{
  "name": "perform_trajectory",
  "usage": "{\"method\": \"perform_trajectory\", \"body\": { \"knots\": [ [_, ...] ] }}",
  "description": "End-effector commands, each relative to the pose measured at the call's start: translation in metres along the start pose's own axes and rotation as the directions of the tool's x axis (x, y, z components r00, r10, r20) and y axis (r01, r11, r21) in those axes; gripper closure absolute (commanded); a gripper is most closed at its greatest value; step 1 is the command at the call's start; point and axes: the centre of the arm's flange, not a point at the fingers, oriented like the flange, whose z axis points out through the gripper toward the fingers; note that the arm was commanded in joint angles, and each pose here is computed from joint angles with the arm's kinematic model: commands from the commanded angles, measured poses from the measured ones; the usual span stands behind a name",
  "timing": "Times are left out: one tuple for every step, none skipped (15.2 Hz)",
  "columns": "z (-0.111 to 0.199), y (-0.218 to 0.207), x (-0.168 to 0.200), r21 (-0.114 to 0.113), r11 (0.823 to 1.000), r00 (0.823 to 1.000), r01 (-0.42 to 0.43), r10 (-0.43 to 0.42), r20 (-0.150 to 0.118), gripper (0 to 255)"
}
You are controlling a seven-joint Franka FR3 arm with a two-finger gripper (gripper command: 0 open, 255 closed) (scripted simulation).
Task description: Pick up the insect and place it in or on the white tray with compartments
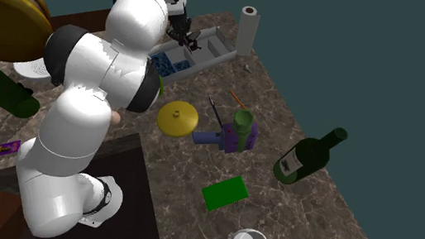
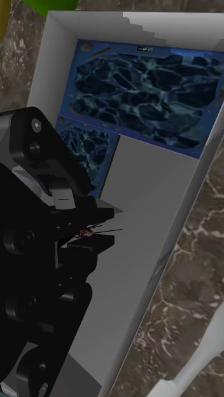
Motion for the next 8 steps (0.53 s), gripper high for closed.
{"method": "perform_trajectory", "body": {
  "knots": [
    [0.0024,-0.0001,0.0001,0.000,1.000,1.000,0.000,0.000,0.000,255],
    [0.0024,-0.0001,0.0001,0.000,1.000,1.000,0.000,0.000,0.000,255],
    [0.0024,-0.0001,0.0001,0.000,1.000,1.000,0.000,0.000,0.000,255],
    [0.0024,-0.0001,0.0001,0.000,1.000,1.000,0.000,0.000,0.000,255],
    [0.0024,-0.0001,0.0001,0.000,1.000,1.000,0.000,0.000,0.000,255],
    [0.0024,-0.0001,0.0001,0.000,1.000,1.000,0.000,0.000,0.000,255],
    [0.0024,-0.0001,0.0001,0.000,1.000,1.000,0.000,0.000,0.000,255],
    [0.0024,-0.0001,0.0001,0.000,1.000,1.000,0.000,0.000,0.000,0]
  ]
}}
